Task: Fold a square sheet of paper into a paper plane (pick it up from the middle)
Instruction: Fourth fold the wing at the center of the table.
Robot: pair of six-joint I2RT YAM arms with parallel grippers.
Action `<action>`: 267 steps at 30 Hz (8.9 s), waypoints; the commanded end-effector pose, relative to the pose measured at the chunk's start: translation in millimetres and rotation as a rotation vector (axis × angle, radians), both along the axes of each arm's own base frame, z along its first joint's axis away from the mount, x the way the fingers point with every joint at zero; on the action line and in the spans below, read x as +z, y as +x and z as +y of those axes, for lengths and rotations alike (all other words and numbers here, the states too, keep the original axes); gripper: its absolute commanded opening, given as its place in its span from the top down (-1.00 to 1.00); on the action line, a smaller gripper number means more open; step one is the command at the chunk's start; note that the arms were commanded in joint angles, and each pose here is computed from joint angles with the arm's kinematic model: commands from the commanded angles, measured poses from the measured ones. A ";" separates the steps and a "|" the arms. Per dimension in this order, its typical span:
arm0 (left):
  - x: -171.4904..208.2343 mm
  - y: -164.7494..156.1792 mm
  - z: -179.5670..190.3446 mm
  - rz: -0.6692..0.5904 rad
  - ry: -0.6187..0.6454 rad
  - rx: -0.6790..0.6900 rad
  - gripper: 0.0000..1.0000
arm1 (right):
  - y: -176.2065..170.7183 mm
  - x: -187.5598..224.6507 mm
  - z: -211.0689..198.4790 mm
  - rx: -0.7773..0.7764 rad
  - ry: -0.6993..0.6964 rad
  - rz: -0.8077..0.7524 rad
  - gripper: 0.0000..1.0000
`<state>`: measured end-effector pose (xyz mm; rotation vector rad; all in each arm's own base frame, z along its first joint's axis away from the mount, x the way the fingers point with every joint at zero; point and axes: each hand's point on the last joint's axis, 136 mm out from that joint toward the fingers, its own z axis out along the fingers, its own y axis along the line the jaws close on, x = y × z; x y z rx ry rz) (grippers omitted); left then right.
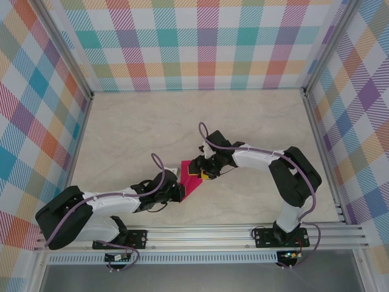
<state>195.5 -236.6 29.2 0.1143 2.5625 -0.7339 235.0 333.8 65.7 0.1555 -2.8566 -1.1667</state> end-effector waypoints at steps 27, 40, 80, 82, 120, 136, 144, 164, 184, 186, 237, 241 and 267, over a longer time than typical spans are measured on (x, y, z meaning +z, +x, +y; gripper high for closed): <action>-6.0 -1.2 2.2 0.015 0.036 -0.020 1.00 | 1.5 12.3 -3.3 -0.017 -0.042 -0.005 -0.23; 1.5 0.8 1.7 -0.011 0.045 -0.042 0.97 | 4.7 14.0 4.5 -0.030 -0.082 0.065 -0.22; 6.2 -7.4 -3.1 -0.091 0.183 -0.098 0.09 | -2.0 -4.5 20.9 0.004 -0.104 0.133 0.55; 5.7 -7.3 -4.6 -0.101 0.193 -0.090 0.07 | -2.0 -4.4 20.9 0.004 -0.105 0.133 0.57; 4.5 -12.0 -4.1 -0.148 0.275 -0.113 0.14 | -1.3 -0.2 23.6 0.008 -0.086 0.128 0.88; 0.4 -10.2 -1.1 -0.160 0.318 -0.095 0.10 | 0.5 10.9 25.3 -0.003 -0.054 0.120 0.89; 5.7 -11.0 -0.4 -0.174 0.306 -0.095 0.08 | 2.8 14.4 25.4 -0.008 -0.041 0.120 0.90; 5.8 -9.9 6.1 -0.186 0.329 -0.078 0.39 | 4.1 12.2 19.1 -0.033 -0.032 0.130 0.90; -0.9 -10.2 8.4 -0.179 0.340 -0.070 0.56 | 5.0 13.1 16.2 -0.037 -0.027 0.133 0.90; -0.5 -10.0 8.6 -0.182 0.340 -0.069 0.60 | 5.2 13.2 16.2 -0.038 -0.028 0.133 0.90; -10.5 1.5 12.1 0.197 -0.277 -0.018 0.97 | 1.0 22.8 33.9 0.030 0.154 0.012 0.72; -11.0 1.5 13.5 0.214 -0.282 -0.019 0.97 | 3.6 17.9 39.9 0.026 0.159 0.029 0.72; -29.3 -1.7 7.7 0.392 -0.309 -0.078 0.96 | 25.1 -43.6 17.8 -0.086 -0.117 0.048 0.75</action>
